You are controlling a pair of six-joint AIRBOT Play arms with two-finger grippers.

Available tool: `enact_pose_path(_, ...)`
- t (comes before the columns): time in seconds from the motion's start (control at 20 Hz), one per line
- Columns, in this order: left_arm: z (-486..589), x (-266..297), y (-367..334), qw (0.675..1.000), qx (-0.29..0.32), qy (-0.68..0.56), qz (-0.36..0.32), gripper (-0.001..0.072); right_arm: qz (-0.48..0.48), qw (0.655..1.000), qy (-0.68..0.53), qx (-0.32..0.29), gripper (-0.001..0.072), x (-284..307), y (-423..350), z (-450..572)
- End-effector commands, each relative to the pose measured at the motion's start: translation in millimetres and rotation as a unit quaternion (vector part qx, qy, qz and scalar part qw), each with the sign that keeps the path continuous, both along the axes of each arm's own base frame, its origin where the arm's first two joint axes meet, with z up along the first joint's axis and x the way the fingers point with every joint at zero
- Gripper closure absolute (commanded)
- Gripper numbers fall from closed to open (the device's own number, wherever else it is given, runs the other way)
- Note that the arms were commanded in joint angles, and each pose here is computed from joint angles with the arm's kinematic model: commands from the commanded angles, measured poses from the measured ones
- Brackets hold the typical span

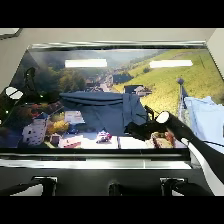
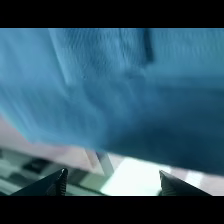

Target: Fold the shirts.

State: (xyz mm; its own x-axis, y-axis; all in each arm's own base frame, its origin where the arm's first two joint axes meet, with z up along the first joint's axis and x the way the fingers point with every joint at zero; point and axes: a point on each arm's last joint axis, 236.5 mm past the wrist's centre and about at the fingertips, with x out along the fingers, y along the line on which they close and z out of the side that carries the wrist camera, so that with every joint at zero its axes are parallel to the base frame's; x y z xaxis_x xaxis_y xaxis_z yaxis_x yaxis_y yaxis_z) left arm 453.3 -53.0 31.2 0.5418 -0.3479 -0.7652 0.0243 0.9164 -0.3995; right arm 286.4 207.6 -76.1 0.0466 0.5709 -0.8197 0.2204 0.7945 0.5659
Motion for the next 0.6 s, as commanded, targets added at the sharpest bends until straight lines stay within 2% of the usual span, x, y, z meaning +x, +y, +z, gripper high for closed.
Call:
enact_pose_path(0.0,0,-8,-3,1.0,-0.002,0.011,-0.01,0.0681,-0.098,0.995,-0.005,0.017,0.0046,23,15,-18)
enact_pose_path(0.05,1,-8,-3,1.0,-0.002,0.01,-0.01,0.0681,-0.102,0.994,0.013,0.028,0.0068,19,20,-20)
enact_pose_path(0.1,2,-8,-3,1.0,-0.002,0.009,-0.01,0.0681,-0.099,0.994,0.02,0.034,0.0309,16,23,-21)
enact_pose_path(0.15,4,-8,-3,1.0,-0.002,0.008,-0.01,0.0681,-0.095,0.995,0.023,0.036,0.0645,15,24,-19)
enact_pose_path(0.25,19,-7,0,1.0,0.0,-0.008,-0.008,0.0681,-0.053,0.998,-0.025,0.038,0.0666,29,22,4)
enact_pose_path(0.4,107,2,11,0.994,0.012,-0.108,0.002,0.0683,-0.008,0.981,-0.192,-0.026,0.0667,81,-13,92)
enact_pose_path(0.5,208,-7,20,0.975,0.03,-0.218,0.013,0.0683,-0.005,0.923,-0.371,-0.098,0.0666,119,-59,211)
enact_pose_path(0.55,262,-21,22,0.96,0.04,-0.276,0.017,0.0683,-0.025,0.879,-0.457,-0.135,0.0666,125,-86,283)
